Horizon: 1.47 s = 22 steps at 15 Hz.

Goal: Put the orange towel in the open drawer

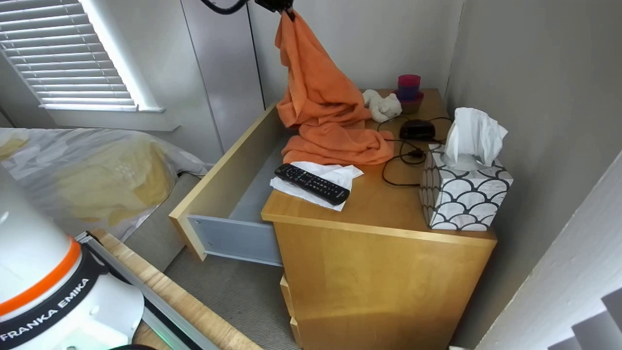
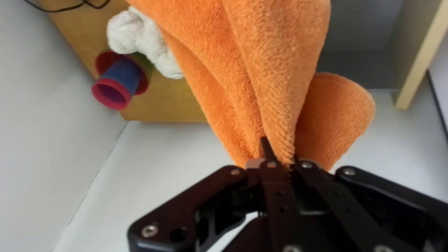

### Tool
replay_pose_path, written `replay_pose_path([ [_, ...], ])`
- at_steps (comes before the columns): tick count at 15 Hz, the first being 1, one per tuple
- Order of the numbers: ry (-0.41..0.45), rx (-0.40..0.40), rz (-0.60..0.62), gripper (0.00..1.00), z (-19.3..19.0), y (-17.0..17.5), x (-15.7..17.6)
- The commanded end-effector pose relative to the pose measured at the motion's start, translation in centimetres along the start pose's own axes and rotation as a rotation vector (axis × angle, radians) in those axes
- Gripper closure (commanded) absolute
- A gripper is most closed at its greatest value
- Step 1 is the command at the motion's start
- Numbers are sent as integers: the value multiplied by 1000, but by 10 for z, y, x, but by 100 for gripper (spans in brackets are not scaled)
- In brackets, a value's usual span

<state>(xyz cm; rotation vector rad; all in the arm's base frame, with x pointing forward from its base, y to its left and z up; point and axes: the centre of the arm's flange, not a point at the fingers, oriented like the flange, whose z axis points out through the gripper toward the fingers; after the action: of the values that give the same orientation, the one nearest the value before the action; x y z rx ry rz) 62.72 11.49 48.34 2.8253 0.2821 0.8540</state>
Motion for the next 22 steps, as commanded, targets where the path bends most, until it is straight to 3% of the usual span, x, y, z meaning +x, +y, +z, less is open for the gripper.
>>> replay_pose_path([
  [1, -76, 187, 26, 99, -40, -12, 29],
  [5, -120, 406, 82, 99, -66, -16, 42],
  [6, -78, 328, 62, 99, -53, -38, 36],
  [7, -76, 339, 62, 96, -57, -34, 40],
  [14, -63, 358, 63, 99, -50, -43, 44],
  [16, 51, 444, 80, 99, -52, -73, 75],
  [22, 358, 581, 40, 99, -87, -164, 154],
])
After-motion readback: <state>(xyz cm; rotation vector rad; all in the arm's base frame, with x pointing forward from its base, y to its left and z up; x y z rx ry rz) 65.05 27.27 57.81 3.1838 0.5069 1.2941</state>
